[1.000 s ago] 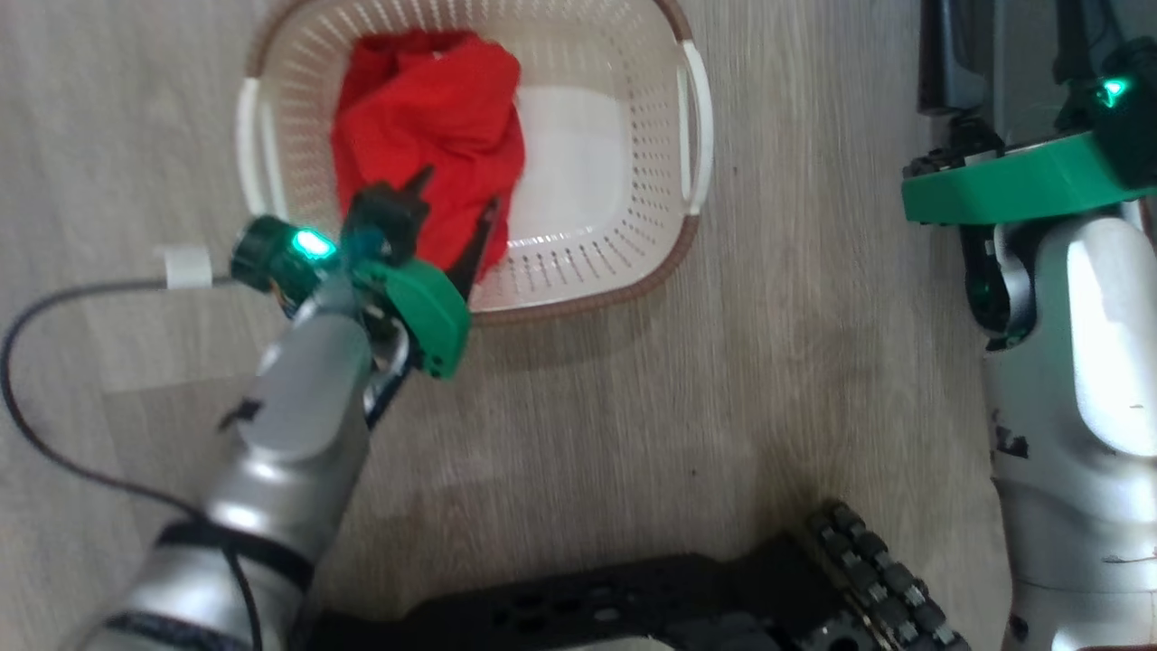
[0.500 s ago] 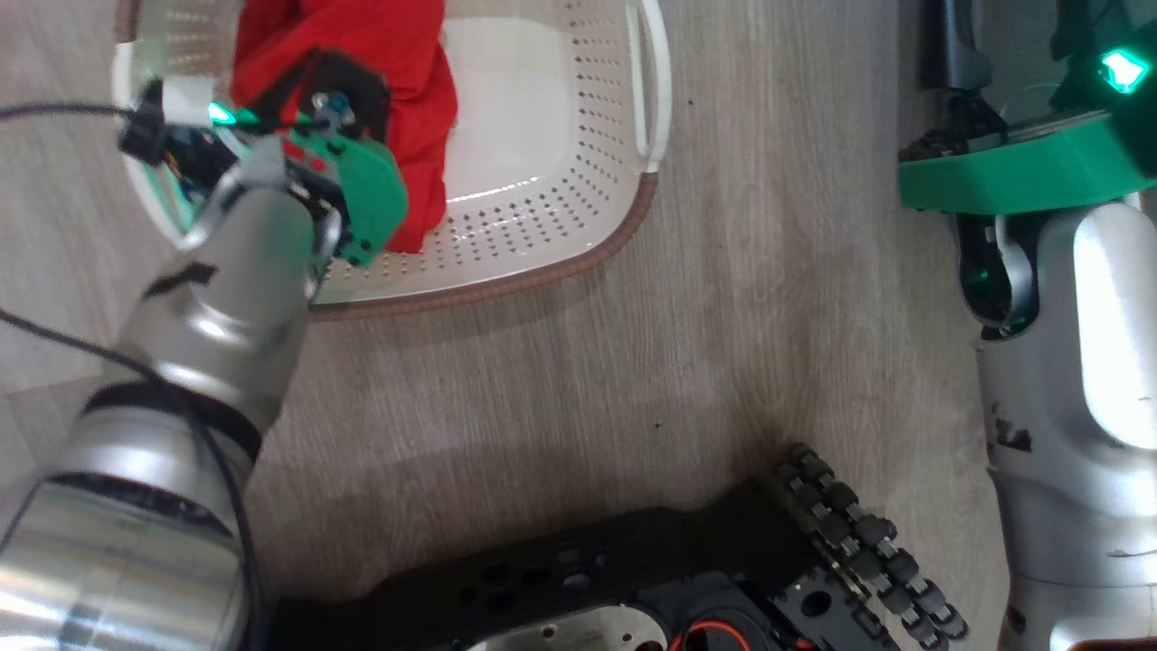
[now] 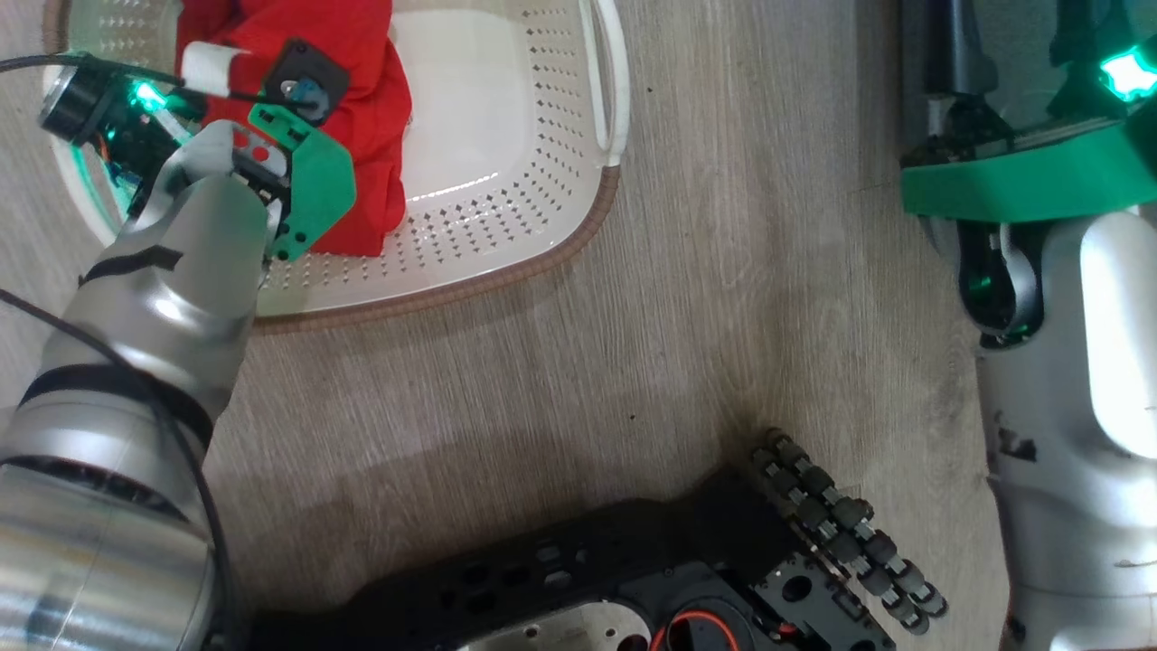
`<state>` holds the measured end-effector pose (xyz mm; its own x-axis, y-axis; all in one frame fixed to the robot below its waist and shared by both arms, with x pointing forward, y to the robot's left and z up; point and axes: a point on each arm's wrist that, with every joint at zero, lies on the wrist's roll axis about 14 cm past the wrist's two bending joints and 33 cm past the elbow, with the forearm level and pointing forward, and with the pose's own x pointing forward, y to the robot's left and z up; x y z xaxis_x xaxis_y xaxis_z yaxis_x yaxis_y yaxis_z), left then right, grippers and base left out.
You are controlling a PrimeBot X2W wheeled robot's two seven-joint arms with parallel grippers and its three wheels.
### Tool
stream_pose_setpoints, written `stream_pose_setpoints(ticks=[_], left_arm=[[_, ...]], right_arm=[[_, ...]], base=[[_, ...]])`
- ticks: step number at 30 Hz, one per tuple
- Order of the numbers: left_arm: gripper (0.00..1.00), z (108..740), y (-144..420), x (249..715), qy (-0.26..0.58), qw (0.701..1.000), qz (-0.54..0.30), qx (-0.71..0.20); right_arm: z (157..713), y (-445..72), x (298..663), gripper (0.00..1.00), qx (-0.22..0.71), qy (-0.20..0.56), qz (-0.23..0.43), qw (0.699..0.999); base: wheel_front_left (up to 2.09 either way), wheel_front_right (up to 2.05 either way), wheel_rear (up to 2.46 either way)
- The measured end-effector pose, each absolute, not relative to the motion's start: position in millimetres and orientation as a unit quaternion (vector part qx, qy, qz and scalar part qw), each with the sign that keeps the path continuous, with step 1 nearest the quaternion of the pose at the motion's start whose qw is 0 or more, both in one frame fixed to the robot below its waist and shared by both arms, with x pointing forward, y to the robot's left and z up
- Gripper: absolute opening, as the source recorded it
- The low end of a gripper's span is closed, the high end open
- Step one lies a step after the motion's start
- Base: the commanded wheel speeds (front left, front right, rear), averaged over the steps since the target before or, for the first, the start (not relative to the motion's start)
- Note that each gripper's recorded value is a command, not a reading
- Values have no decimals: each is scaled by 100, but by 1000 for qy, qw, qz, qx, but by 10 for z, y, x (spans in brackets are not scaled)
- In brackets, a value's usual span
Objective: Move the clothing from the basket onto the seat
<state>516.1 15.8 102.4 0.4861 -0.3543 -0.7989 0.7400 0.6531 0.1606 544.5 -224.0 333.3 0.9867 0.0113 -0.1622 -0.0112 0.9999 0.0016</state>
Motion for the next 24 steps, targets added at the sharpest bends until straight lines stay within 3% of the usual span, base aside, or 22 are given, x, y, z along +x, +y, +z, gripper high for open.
stream_pose_setpoints(ticks=[13,24], left_arm=[[100,995,77,5170,386,796,-359,298],[100,881,267,5315,389,789,-367,303]], right_arm=[[3300,-2298,5320,100,12,92,-7,996],[3336,-2358,5267,100,14,90,-14,996]], base=[[0,0,0],[0,0,0]])
